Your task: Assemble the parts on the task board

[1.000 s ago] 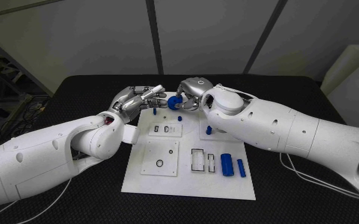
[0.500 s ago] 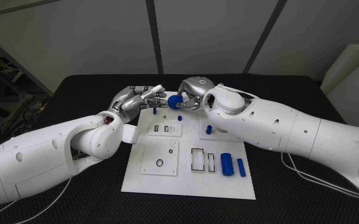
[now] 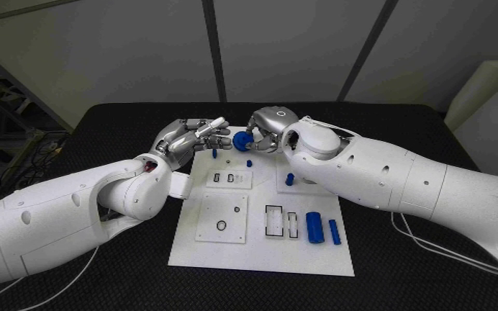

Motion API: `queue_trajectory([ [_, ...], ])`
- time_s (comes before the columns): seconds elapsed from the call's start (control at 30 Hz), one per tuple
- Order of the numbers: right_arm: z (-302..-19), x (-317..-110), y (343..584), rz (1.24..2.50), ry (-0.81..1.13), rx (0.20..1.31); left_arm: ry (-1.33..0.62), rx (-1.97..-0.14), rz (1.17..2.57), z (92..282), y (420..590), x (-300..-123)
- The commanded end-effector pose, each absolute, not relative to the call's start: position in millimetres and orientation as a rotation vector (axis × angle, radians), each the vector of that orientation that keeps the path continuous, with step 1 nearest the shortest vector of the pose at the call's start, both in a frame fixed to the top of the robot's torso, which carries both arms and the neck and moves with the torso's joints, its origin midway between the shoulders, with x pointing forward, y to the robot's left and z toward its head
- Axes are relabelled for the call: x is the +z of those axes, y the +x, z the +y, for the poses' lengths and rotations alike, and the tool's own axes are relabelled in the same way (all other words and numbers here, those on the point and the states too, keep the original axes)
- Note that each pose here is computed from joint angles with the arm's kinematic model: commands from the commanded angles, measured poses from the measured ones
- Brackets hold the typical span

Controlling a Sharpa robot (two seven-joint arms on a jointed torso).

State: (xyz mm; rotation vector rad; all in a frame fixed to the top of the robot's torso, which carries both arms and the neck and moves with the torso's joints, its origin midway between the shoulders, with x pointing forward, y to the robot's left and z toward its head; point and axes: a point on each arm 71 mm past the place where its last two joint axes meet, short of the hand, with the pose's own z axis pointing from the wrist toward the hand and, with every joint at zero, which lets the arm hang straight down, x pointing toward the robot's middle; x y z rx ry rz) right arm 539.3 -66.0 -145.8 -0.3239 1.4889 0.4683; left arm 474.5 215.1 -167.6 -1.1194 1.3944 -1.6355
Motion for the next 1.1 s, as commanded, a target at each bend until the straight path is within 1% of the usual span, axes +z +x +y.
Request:
queue_trajectory([
  [0.03,-66.8,-145.0,539.0,1.487,-0.323,0.465,-1.114,-1.650,1.397,214.5,474.4,-166.3],
  [0.57,-69.9,-144.2,536.9,1.485,-0.317,0.464,-1.115,-1.647,1.396,215.1,474.5,-166.4],
  [0.97,-70.2,-143.3,536.1,1.475,-0.297,0.487,-1.116,-1.645,1.395,215.6,474.8,-166.6],
  [1.1,-74.6,-143.1,535.8,1.478,-0.281,0.497,-1.116,-1.645,1.395,215.8,474.8,-166.6],
])
